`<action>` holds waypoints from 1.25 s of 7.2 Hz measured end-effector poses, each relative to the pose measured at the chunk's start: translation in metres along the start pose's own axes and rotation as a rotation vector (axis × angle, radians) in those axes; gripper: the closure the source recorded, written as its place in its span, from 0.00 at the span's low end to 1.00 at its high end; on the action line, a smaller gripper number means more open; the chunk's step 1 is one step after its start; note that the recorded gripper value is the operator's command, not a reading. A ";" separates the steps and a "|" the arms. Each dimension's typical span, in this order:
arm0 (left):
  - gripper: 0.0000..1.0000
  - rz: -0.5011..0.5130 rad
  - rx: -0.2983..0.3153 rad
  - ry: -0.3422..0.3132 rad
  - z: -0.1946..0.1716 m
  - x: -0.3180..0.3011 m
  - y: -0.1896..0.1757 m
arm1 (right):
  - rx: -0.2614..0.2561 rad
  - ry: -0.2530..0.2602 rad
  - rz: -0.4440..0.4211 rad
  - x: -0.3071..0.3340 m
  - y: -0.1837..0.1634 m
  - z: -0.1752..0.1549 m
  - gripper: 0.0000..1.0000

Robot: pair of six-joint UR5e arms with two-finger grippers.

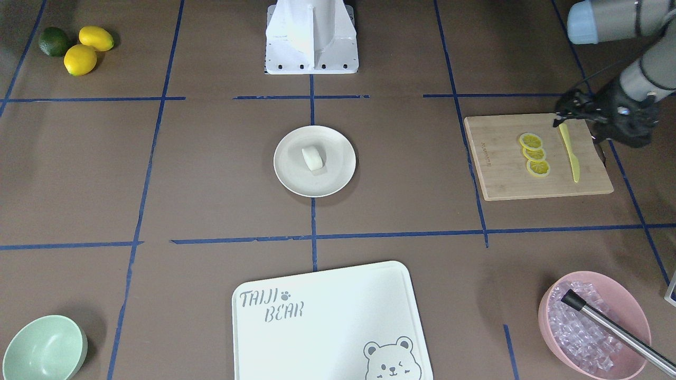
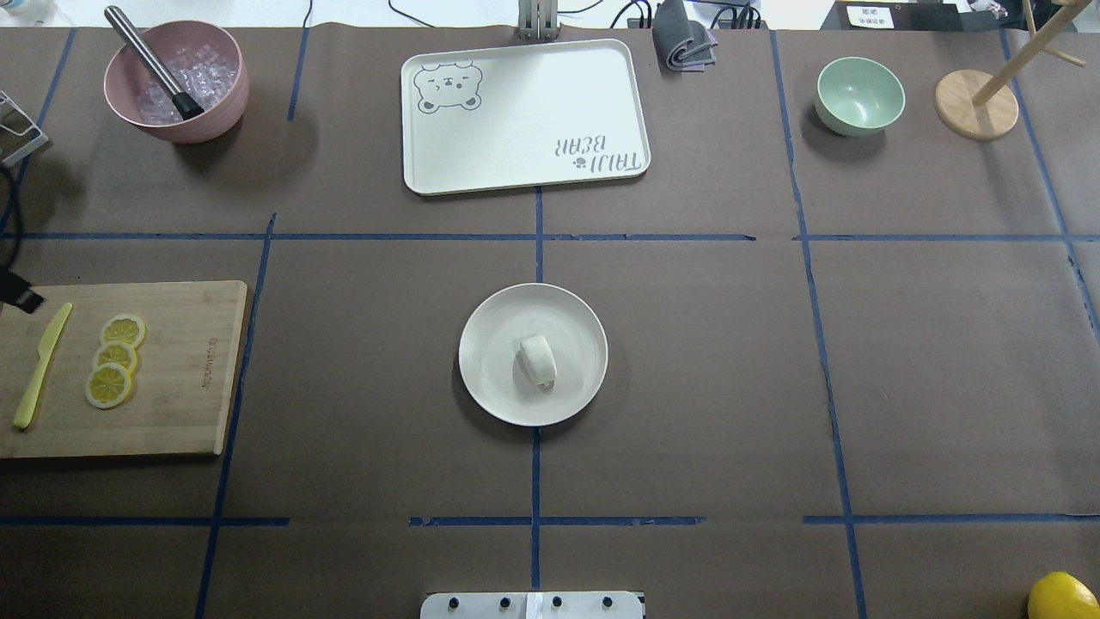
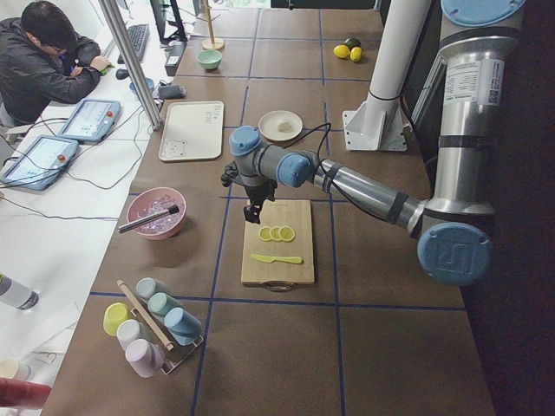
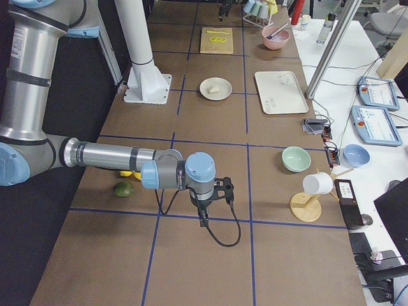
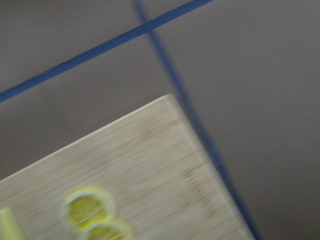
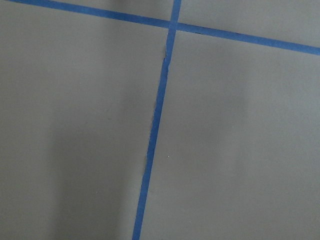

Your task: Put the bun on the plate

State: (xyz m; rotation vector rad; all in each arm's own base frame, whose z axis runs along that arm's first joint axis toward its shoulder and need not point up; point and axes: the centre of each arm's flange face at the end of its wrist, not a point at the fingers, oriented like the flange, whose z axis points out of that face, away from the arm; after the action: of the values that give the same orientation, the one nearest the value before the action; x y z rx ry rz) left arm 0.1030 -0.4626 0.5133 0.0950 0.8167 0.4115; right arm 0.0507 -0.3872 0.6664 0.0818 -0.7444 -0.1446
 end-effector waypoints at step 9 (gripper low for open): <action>0.00 -0.374 0.061 -0.038 -0.027 -0.174 0.125 | -0.003 0.000 0.002 0.000 0.006 0.001 0.00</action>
State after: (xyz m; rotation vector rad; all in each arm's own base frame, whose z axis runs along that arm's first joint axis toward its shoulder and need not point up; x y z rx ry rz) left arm -0.0629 -0.4180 0.6441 0.0058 0.7898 0.0318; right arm 0.0509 -0.3810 0.6677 0.0778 -0.7444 -0.1437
